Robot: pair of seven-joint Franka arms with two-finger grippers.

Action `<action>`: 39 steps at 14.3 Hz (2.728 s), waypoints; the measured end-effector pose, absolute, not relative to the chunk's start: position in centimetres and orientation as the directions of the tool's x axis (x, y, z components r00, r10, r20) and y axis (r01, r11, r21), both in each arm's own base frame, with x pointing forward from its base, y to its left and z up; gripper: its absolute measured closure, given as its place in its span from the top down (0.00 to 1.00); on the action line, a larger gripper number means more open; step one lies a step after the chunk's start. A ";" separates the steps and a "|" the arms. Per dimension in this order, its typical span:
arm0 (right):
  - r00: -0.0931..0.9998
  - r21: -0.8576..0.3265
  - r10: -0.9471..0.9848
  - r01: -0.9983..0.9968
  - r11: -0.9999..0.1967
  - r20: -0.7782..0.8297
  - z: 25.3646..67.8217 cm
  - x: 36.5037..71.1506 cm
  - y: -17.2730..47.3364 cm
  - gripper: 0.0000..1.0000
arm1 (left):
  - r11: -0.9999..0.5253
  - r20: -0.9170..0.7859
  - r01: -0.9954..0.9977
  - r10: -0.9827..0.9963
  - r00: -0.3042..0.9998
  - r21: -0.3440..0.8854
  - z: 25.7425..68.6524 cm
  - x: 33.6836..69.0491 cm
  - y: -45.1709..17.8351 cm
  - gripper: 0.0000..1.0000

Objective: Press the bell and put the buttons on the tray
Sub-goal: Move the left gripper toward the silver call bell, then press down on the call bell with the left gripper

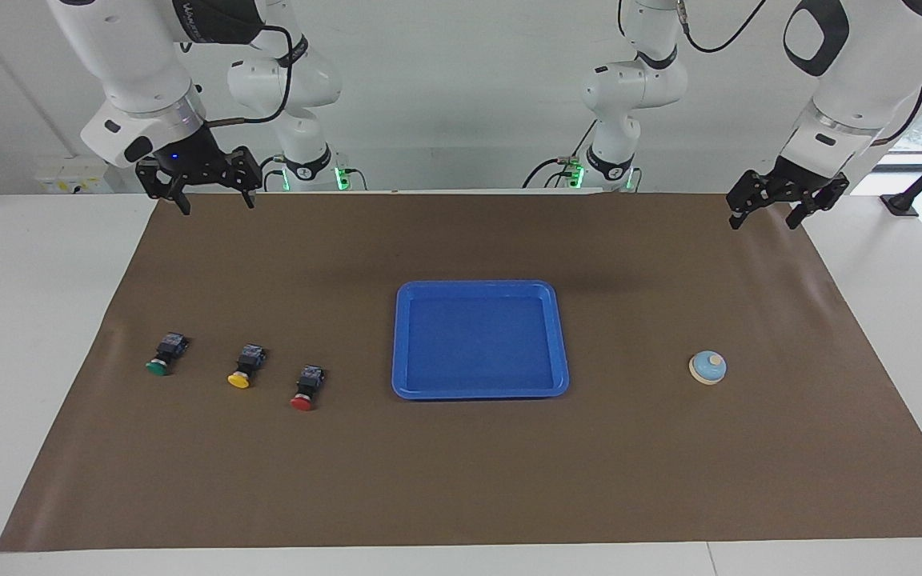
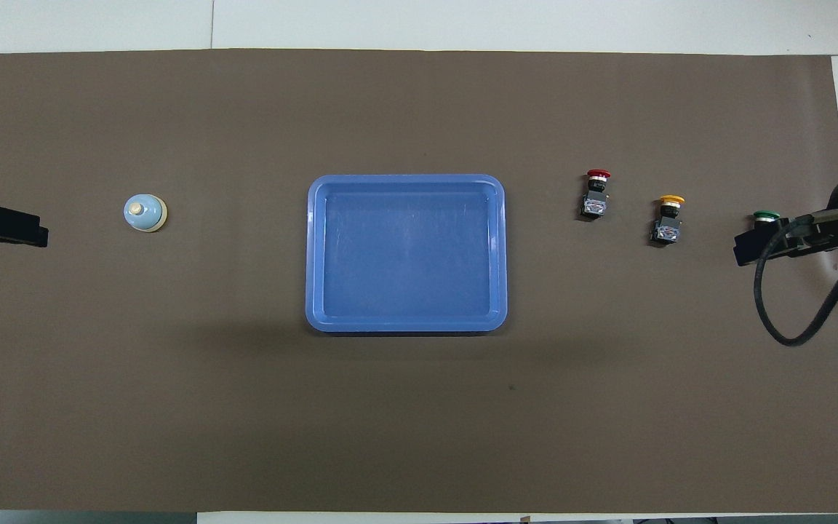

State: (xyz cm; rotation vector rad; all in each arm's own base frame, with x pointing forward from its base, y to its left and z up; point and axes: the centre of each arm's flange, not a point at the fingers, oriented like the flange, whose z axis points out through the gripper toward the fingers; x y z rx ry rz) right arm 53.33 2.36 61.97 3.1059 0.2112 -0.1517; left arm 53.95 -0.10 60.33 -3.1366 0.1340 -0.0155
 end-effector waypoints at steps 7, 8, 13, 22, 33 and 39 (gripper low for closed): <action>0.986 0.018 0.134 0.136 -0.991 -0.099 62.0 53.3 2.4 1.00 | -0.996 0.004 -0.085 -0.085 0.996 -0.002 59.8 53.9 -0.1 1.00; 0.986 0.018 0.134 0.136 -0.991 -0.099 62.0 53.3 2.4 1.00 | -0.996 0.014 -0.085 -0.085 0.996 -0.003 59.4 54.1 -0.1 0.99; 0.986 0.018 0.134 0.136 -0.991 -0.099 62.0 53.3 2.4 1.00 | -0.997 0.053 -0.083 -0.083 0.995 -0.001 54.5 57.2 0.1 0.41; 0.986 0.018 0.134 0.136 -0.991 -0.099 62.0 53.3 2.4 1.00 | -1.000 0.003 -0.006 -0.006 1.000 0.021 35.8 62.7 0.9 0.01; 0.986 0.018 0.134 0.136 -0.991 -0.099 62.0 53.3 2.4 1.00 | -1.000 0.047 0.011 0.012 0.999 0.020 34.8 63.4 1.2 0.01; 0.986 0.018 0.134 0.136 -0.991 -0.099 62.0 53.3 2.4 1.00 | -1.000 0.070 0.019 0.021 0.997 0.021 33.9 63.6 1.2 0.01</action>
